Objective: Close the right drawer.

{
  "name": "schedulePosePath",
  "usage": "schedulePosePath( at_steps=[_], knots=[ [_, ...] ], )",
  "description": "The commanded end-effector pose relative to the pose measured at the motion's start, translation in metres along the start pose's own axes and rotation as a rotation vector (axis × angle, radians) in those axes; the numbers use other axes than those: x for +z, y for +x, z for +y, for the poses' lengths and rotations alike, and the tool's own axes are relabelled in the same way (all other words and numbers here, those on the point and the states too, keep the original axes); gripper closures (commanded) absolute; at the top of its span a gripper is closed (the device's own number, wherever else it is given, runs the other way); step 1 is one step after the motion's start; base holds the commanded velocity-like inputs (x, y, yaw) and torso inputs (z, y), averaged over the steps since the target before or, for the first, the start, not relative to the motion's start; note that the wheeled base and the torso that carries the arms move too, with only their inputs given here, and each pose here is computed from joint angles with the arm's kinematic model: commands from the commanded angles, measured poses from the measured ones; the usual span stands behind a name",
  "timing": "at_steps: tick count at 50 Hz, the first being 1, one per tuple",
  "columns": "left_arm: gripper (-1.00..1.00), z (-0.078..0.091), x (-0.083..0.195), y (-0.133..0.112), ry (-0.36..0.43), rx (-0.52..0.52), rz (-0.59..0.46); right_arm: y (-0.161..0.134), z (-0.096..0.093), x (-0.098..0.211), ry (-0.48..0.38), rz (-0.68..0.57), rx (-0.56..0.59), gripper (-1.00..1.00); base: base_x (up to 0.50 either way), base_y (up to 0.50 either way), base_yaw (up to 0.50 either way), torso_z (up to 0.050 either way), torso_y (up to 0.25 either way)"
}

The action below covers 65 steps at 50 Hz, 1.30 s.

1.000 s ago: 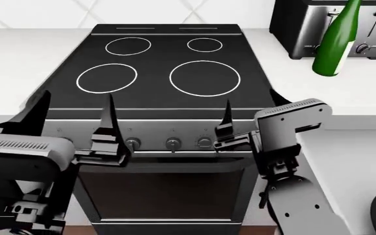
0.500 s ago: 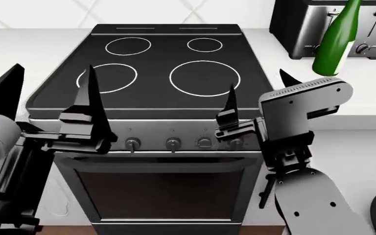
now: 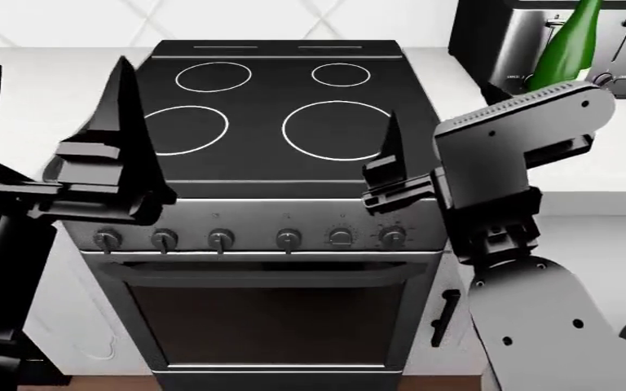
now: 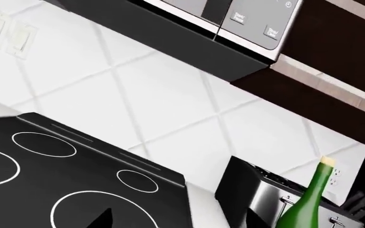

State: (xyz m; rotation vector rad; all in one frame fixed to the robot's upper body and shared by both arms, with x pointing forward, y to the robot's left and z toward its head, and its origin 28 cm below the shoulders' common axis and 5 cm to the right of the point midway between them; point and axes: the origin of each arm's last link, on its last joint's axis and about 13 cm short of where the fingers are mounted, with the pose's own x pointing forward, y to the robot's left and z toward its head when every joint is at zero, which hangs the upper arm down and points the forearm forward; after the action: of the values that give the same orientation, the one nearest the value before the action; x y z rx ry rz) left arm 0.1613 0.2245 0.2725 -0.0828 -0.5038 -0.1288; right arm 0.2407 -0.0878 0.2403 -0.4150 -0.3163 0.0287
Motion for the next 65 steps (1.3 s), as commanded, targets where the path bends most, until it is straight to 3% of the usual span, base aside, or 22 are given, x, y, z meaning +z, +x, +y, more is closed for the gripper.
schedulePosePath(
  at_steps=[1,33,58,65],
  knots=[
    [-1.00,-0.002,0.012,0.001,0.007,-0.011,-0.028,0.004,-0.004,0.015,-0.064,-0.005,0.018,-1.00,0.00,0.00,0.00,0.000,0.000],
    [-1.00,-0.004,0.029,0.002,0.000,-0.024,-0.078,0.004,-0.012,0.038,-0.117,-0.058,-0.020,-1.00,0.00,0.00,0.00,0.000,0.000],
    [-1.00,-0.005,0.031,0.000,-0.004,-0.030,-0.092,0.002,-0.011,0.040,-0.105,-0.083,-0.014,-1.00,0.00,0.00,0.00,0.000,0.000],
    [-1.00,-0.007,0.031,0.000,-0.002,-0.042,-0.094,0.001,-0.009,0.039,-0.160,-0.077,-0.020,-1.00,0.00,0.00,0.00,0.000,0.000]
  ],
)
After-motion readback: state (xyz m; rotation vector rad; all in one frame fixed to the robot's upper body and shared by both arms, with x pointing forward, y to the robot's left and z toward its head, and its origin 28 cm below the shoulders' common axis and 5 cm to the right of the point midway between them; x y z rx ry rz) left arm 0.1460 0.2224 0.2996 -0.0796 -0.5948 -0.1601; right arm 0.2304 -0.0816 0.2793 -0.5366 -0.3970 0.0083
